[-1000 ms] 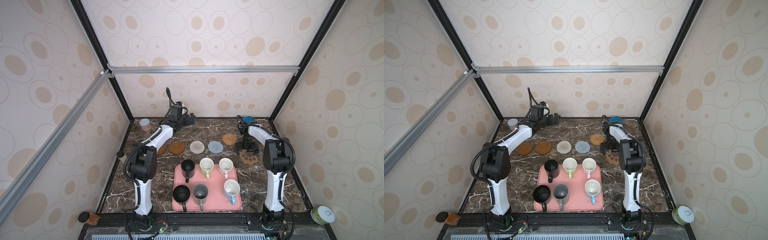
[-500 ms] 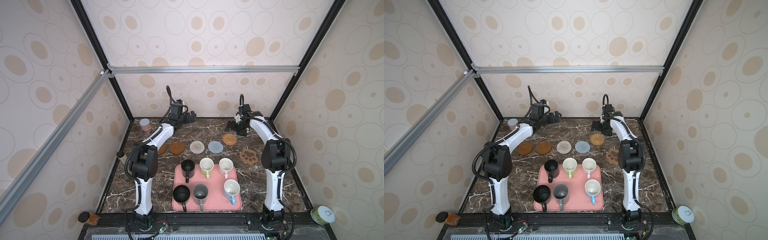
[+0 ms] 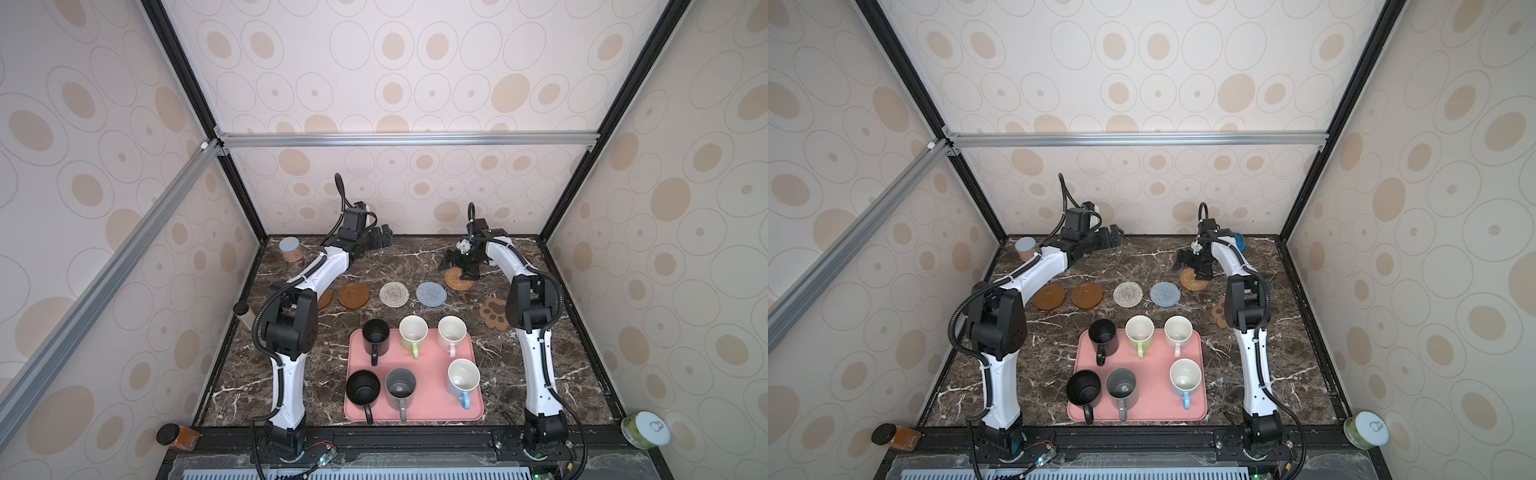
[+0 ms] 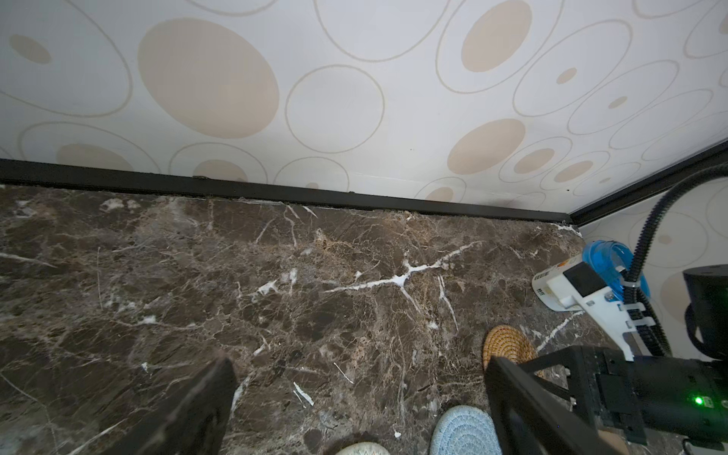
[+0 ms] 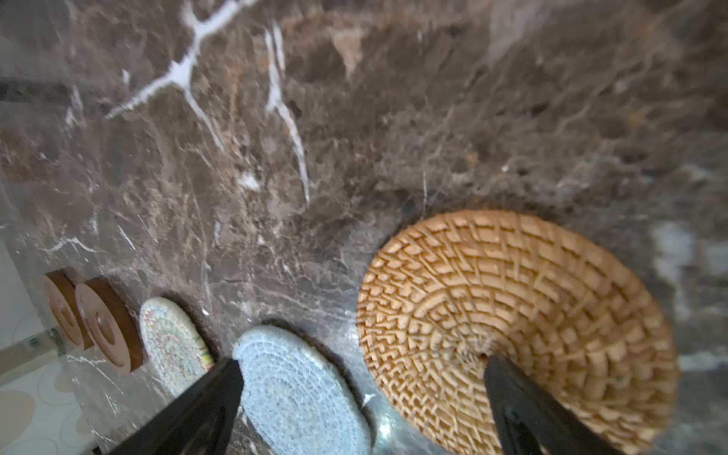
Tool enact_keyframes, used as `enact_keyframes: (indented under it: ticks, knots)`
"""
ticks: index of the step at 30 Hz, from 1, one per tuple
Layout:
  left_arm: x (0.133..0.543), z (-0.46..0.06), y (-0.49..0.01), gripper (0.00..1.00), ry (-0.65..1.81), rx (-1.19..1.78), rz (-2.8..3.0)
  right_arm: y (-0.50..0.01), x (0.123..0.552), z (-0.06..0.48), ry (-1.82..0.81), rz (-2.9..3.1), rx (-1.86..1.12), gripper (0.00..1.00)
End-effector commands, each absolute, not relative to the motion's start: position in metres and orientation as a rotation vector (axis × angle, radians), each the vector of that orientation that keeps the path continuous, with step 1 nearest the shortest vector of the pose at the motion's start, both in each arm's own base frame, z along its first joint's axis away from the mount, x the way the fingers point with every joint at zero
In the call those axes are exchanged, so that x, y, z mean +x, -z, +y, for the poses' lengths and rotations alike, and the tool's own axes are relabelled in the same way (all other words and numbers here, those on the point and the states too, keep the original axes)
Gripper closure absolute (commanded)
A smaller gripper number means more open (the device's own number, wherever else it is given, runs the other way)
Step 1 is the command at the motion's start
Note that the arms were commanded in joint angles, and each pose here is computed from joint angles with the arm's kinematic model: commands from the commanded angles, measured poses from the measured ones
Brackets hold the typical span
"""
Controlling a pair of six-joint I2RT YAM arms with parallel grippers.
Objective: Place cups on coasters
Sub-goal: Move the coaster to the top-right of the table.
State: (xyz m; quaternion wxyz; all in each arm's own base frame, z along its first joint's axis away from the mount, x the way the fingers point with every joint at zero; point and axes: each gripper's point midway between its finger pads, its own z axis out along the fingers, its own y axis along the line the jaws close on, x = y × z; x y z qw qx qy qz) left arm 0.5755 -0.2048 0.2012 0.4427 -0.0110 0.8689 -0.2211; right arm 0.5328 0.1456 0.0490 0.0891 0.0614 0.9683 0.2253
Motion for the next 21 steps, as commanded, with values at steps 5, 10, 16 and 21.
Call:
enact_keyframes:
  ticks: [5, 10, 16, 21]
  knots:
    - [0.58, -0.199, -0.211, 0.0, 0.544, -0.041, 2.143, -0.024, 0.468, 0.128, -0.543, 3.1, 0.167, 0.0]
    - [0.581, -0.196, -0.212, 0.0, 0.531, -0.048, 2.141, -0.026, 0.442, 0.123, -0.529, 3.13, 0.15, 0.0]
    - [0.582, -0.196, -0.208, 0.0, 0.533, -0.056, 2.149, -0.022, 0.422, 0.115, -0.487, 3.156, 0.166, 0.0]
    - [0.586, -0.2, -0.21, 0.0, 0.546, -0.037, 2.151, -0.02, 0.434, 0.117, -0.495, 3.137, 0.19, 0.0]
